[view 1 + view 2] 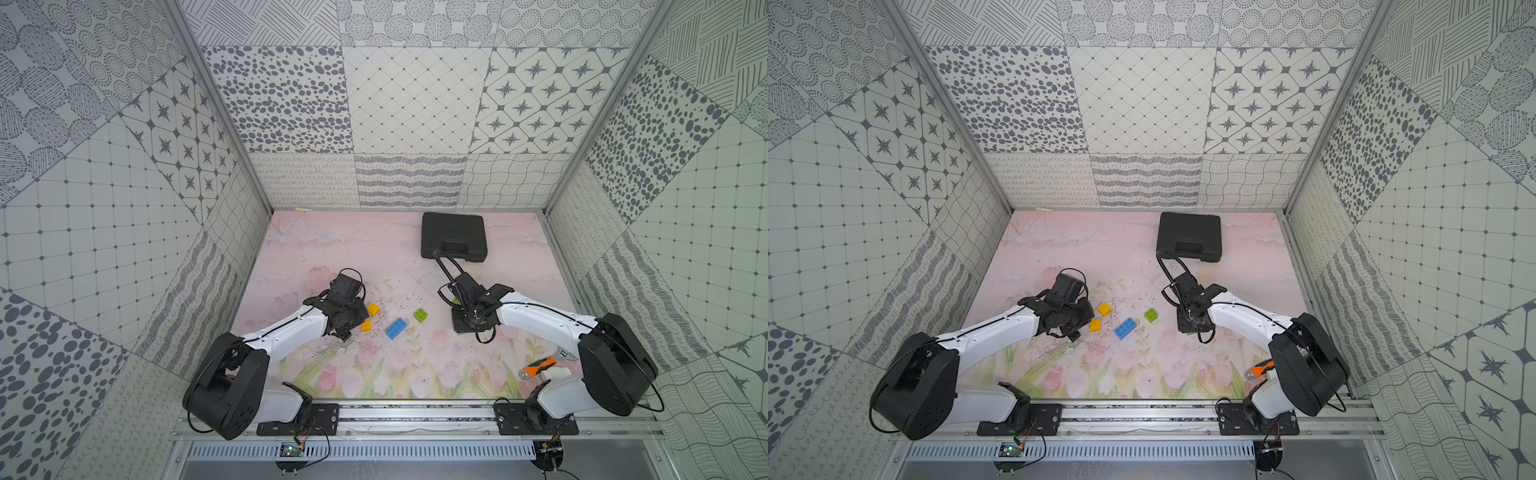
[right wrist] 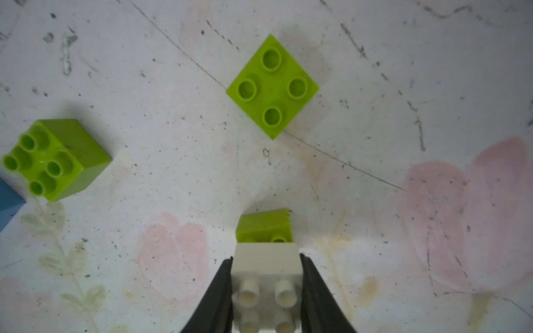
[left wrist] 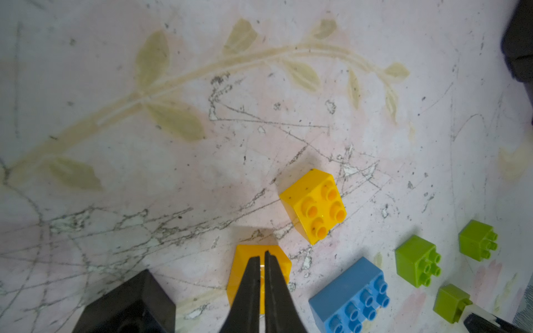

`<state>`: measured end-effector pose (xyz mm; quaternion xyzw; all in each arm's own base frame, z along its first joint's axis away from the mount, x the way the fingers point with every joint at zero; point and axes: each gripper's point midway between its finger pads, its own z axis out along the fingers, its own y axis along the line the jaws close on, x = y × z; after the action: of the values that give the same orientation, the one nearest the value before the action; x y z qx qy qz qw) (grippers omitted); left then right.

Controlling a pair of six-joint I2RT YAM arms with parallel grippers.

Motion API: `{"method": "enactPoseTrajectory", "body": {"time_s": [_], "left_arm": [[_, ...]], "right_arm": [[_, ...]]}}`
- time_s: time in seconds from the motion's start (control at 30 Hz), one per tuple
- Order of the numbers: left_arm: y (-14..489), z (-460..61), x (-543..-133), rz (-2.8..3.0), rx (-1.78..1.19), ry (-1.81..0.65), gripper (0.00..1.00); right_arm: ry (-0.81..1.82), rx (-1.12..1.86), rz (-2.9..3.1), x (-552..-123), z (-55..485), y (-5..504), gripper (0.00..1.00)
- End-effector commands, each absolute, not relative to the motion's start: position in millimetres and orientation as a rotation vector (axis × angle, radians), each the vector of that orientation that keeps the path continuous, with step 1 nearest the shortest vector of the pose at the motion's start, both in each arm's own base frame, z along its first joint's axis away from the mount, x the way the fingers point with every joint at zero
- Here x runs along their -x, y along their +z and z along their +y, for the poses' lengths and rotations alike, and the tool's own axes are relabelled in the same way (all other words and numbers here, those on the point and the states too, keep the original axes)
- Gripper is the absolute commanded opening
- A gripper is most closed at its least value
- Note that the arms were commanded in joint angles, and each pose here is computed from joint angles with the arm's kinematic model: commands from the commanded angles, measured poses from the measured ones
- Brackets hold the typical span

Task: Assemble the number 4 with lego
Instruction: Assemble the lego brick with the lego brick.

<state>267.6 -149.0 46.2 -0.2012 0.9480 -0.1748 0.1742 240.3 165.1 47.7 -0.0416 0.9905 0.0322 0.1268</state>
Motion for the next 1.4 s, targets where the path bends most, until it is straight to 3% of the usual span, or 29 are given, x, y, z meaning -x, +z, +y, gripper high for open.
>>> {"method": "enactPoseTrajectory", "body": {"time_s": [0.0, 0.97, 1.37], "left_arm": [[47, -151, -269, 2.683, 0.553, -0.513, 0.1], [40, -150, -265, 2.701, 0.574, -0.51, 0.09], [42, -151, -265, 2.695, 0.574, -0.522, 0.08]], "right_arm": [[0.124, 0.237, 2.892, -232, 172, 50, 0.27], [-0.002, 0.368, 2.838, -250, 169, 43, 0.29], [-0.108, 0.318, 3.02, -220, 158, 5, 0.27]]}}
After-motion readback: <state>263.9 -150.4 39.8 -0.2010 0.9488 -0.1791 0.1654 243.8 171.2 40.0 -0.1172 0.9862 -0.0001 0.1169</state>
